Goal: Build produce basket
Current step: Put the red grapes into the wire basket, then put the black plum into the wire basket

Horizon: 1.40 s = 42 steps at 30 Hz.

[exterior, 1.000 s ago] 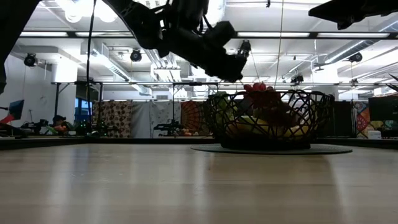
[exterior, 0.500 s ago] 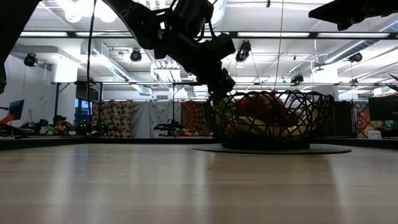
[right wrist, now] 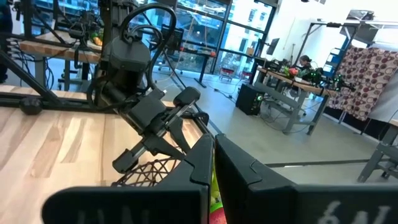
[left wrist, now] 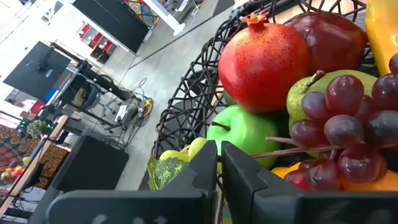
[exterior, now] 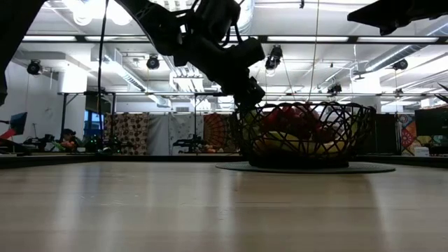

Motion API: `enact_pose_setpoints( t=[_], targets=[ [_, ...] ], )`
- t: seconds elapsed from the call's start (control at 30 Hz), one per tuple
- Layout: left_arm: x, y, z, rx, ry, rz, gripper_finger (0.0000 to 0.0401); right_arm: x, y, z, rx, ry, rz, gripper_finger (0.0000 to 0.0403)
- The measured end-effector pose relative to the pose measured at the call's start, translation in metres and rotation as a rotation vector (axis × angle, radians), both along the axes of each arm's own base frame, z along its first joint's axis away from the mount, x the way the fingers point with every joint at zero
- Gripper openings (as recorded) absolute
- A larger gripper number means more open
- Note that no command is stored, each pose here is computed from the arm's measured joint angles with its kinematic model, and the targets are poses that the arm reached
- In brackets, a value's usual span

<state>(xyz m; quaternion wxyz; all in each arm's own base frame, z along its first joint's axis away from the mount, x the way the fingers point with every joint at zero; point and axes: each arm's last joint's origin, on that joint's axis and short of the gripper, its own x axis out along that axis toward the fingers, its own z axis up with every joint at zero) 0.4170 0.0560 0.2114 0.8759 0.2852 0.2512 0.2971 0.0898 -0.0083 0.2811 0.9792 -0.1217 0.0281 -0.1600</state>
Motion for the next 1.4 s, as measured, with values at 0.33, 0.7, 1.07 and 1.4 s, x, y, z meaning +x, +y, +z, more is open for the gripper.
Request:
enact_pose_setpoints(
  t=[0.33,0.7,1.07,1.4],
  targets=[
    [-0.004,-0.001,0.013,-0.014,-0.050,0.007,0.0093,0.000,0.000,-0.002,0.010,0.013,0.000,0.0009],
    [-0.019,-0.028,0.043,-0.038,-0.041,-0.048,0.0135,0.002,0.000,-0.002,0.001,0.024,0.000,0.0009],
    [-0.068,-0.089,0.091,-0.208,-0.038,-0.198,0.0135,0.025,0.001,-0.006,-0.015,0.083,0.010,0.0009],
    [-0.138,-0.099,0.112,-0.877,0.020,-0.124,0.0135,0.075,0.001,-0.008,-0.146,0.078,0.014,0.0009]
  ],
)
